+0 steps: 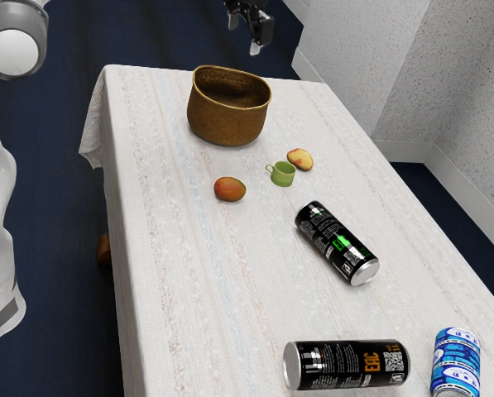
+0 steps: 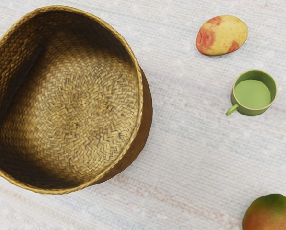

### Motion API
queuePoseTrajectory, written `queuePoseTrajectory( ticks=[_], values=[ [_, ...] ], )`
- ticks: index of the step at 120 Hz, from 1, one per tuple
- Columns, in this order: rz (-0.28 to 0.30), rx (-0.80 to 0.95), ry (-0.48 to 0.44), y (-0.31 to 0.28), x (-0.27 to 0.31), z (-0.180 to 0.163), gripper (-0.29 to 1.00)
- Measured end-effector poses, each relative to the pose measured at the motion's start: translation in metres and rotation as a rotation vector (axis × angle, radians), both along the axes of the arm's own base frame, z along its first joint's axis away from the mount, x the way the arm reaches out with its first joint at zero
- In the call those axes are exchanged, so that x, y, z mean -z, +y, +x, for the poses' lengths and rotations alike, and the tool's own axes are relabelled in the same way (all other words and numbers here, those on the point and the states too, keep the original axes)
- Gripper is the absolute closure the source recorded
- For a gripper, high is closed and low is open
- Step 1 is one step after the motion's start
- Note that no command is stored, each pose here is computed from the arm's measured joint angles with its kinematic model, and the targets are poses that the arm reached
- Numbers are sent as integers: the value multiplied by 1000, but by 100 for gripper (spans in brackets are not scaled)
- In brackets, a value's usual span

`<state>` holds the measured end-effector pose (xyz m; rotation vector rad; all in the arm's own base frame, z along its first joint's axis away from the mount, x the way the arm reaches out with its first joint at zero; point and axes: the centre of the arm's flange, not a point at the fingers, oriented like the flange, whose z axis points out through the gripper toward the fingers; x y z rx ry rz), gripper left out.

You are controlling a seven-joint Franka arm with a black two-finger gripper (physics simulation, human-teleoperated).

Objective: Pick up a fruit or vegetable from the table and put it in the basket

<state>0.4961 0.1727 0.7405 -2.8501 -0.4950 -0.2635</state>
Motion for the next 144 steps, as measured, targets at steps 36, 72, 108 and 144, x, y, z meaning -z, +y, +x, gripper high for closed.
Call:
queuePoseTrajectory(
  ticks=[36, 72, 108, 144],
  values=[
    [-8, 73, -117, -43, -56, -20, 0],
    [-116, 190, -14, -107, -11, 4, 0],
    [-259, 358, 225, -199, 100, 42, 0],
    [-291, 476, 293, -215, 182, -9, 0]
  ],
)
